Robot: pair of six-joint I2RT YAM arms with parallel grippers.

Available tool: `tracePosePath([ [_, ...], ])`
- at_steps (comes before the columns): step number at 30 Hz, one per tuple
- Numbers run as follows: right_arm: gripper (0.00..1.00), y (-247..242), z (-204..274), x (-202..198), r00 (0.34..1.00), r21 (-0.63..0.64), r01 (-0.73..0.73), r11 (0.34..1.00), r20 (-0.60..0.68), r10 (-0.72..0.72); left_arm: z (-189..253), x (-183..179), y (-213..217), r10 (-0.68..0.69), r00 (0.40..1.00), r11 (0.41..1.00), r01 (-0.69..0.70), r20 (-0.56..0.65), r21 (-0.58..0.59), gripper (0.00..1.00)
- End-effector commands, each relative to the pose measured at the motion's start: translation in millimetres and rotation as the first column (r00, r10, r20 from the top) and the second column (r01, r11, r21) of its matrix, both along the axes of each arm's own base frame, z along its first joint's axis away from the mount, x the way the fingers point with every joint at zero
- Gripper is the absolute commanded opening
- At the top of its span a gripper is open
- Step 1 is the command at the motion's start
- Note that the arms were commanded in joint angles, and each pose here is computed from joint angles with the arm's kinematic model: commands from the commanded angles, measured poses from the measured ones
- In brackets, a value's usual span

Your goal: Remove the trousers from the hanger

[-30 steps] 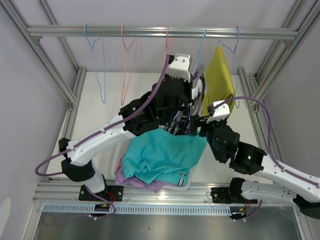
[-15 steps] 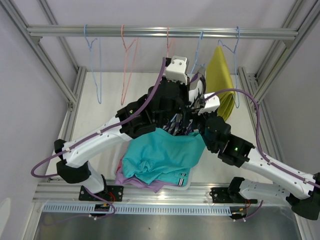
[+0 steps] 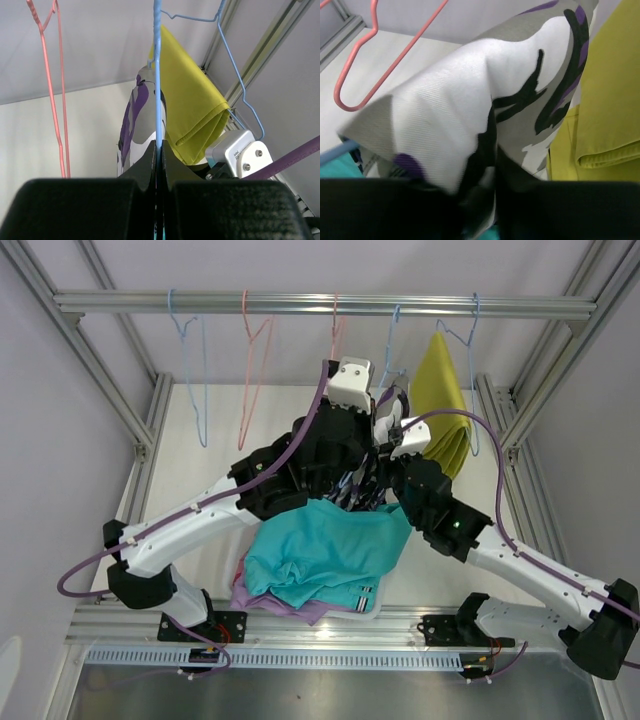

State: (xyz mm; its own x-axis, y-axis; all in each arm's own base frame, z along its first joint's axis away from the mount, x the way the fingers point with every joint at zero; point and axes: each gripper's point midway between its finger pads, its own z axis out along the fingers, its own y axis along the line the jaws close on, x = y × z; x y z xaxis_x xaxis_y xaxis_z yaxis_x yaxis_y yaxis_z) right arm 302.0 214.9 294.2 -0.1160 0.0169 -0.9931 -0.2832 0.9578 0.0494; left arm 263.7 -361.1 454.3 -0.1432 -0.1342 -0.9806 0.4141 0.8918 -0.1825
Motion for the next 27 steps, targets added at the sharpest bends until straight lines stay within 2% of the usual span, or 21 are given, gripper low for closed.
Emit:
tracePosePath([
  [1, 0.19, -4, 19, 7, 0.999, 0.035, 0.003, 0.999, 0.05, -0.004, 79, -13, 37, 0.036, 0.994, 0.974, -0.011, 0.108, -0.227, 0.0],
  [5, 0.0, -4, 55, 4, 0.995, 0.065, -0.02, 0.998, 0.098, 0.014, 63, -8, 35, 0.059, 0.993, 0.981, -0.039, 0.101, -0.19, 0.0],
  [18, 0.0, -7, 184, 4, 0.969, 0.069, -0.037, 0.997, 0.247, 0.019, 38, 9, 17, 0.122, 0.987, 0.987, -0.11, 0.102, -0.116, 0.01],
  [27, 0.0, -18, 237, -4, 0.951, 0.05, -0.03, 0.998, 0.309, 0.014, 13, 25, 6, 0.141, 0.987, 0.99, -0.138, 0.079, -0.042, 0.01],
])
